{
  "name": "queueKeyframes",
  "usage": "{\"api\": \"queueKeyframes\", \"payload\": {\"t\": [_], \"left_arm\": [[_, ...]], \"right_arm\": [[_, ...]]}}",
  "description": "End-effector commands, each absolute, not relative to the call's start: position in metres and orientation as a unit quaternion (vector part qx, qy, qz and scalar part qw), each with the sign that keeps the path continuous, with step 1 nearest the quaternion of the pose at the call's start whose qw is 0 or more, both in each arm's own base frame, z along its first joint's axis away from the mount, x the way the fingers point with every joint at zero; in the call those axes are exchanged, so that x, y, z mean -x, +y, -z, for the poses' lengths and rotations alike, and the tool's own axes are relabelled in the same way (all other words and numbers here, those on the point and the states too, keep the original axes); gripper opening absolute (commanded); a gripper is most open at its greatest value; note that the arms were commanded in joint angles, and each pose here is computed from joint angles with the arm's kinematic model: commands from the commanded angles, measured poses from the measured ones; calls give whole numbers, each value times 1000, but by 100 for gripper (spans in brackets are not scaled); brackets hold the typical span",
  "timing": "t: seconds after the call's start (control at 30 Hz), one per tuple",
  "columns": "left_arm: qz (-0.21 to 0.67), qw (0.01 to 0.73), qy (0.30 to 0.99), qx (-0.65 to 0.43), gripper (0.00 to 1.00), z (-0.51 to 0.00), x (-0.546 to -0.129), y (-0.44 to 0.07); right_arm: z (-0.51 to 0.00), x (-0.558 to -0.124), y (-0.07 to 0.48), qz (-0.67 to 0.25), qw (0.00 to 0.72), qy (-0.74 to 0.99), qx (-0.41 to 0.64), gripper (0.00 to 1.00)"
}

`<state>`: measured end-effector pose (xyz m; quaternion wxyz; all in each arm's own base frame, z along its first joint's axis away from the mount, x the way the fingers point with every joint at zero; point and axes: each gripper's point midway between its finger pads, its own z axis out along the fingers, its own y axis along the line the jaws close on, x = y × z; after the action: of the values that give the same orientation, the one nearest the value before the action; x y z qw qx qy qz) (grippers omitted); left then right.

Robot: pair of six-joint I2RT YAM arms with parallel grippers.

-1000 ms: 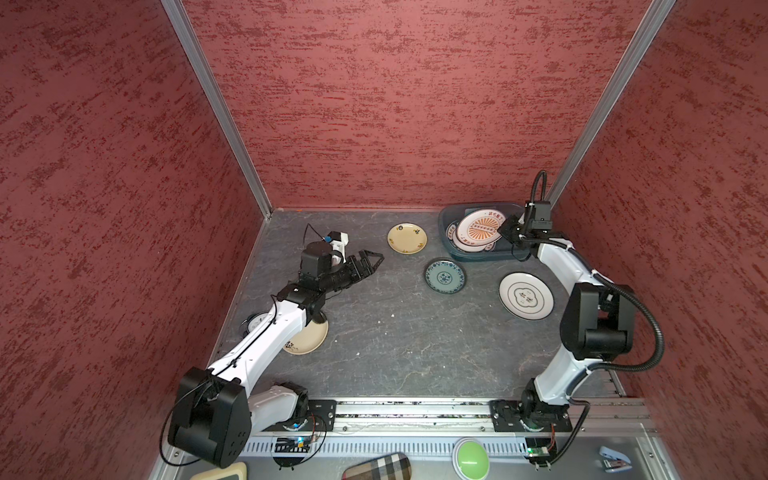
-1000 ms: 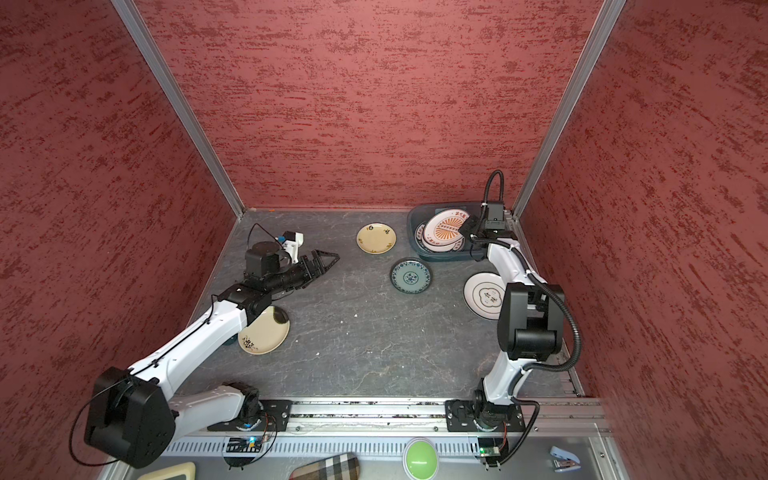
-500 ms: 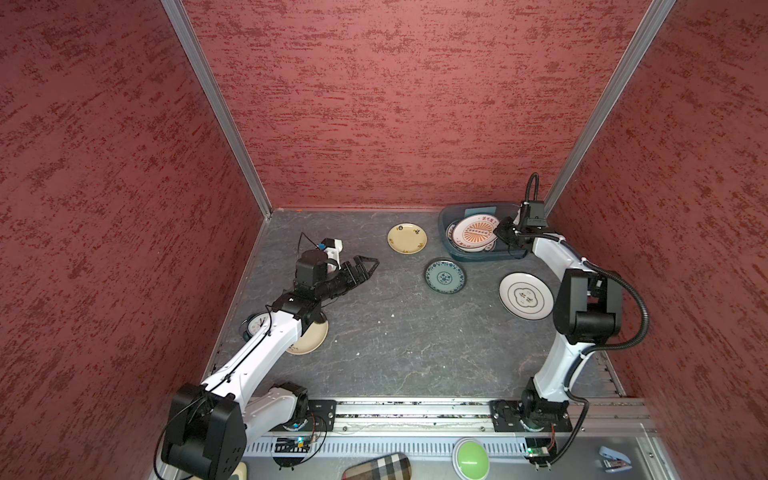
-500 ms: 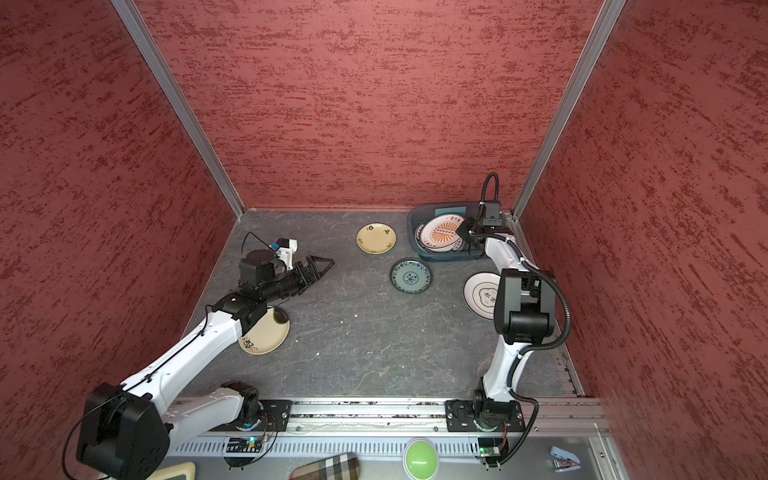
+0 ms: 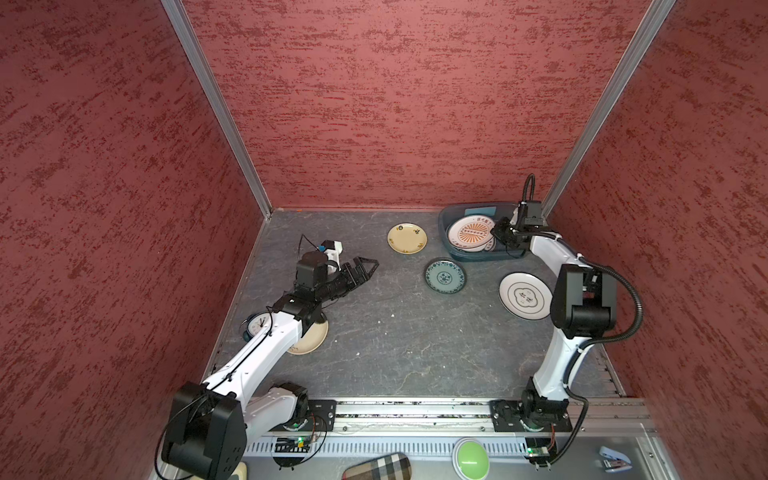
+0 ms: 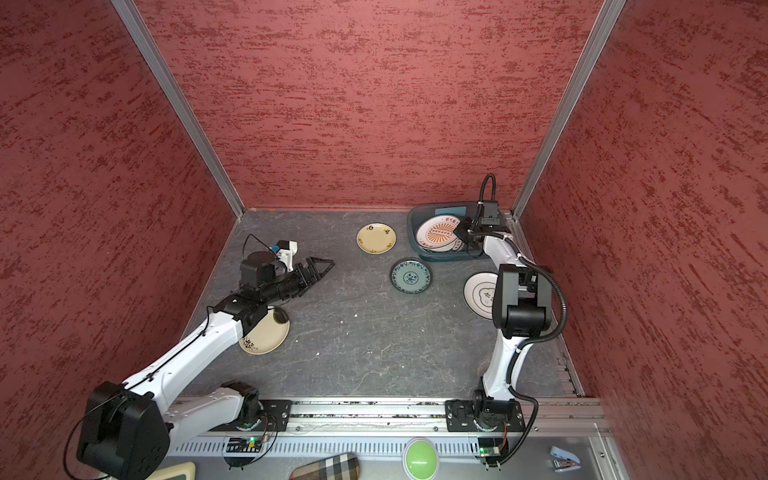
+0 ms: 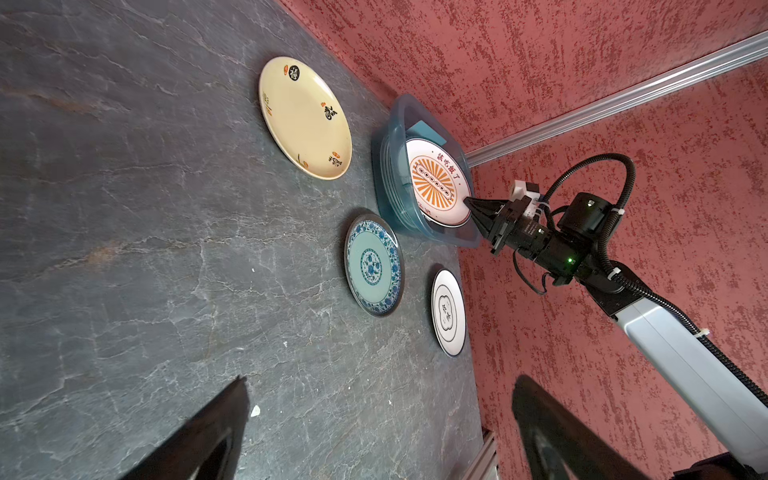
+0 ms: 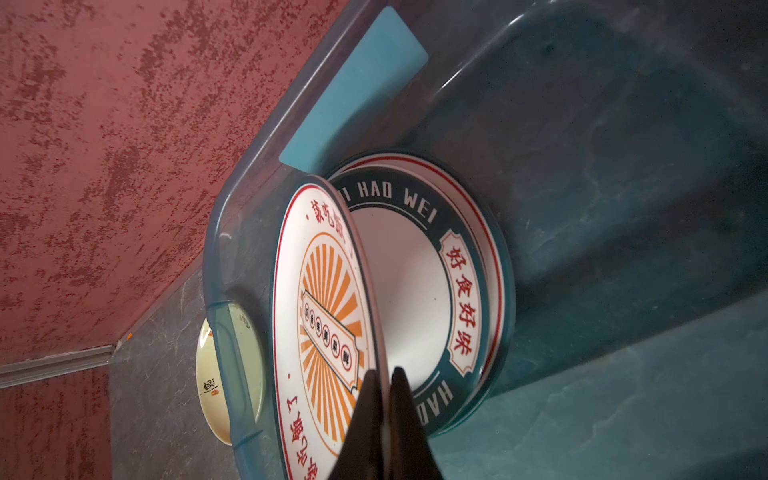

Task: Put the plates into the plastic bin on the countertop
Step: 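Open right gripper to release the sunburst plate in the bin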

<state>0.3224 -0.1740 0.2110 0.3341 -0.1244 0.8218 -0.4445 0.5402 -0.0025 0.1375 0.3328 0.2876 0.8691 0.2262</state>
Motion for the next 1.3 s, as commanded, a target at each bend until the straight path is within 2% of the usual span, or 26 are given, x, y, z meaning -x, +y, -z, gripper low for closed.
{"api": "queueKeyframes", "payload": {"t": [0.0,0.23,0.57,0.67,0.9,1.1,1.27], "left_arm": [[448,338,819,123,99,-210,-325,-174],[447,340,818,124,100,-211,-326,-174],[447,339,818,124,99,-211,-325,-174],[447,341,817,124,99,-212,-324,-173],[448,343,816,123,99,-214,-324,-173],[449,345,815,122,99,-215,-323,-173],[450,343,816,121,99,-216,-322,-174]], "right_arm": [[-149,-552,-1,-240,347,863,-278,0],[-147,-553,-1,-241,344,865,-276,0],[-147,-554,3,-248,342,867,-265,25],[-147,-553,3,-244,342,868,-264,36],[-152,-552,-4,-225,348,870,-265,50],[-150,-547,-12,-196,349,877,-265,72],[-166,-540,-27,-152,380,873,-265,88]]}}
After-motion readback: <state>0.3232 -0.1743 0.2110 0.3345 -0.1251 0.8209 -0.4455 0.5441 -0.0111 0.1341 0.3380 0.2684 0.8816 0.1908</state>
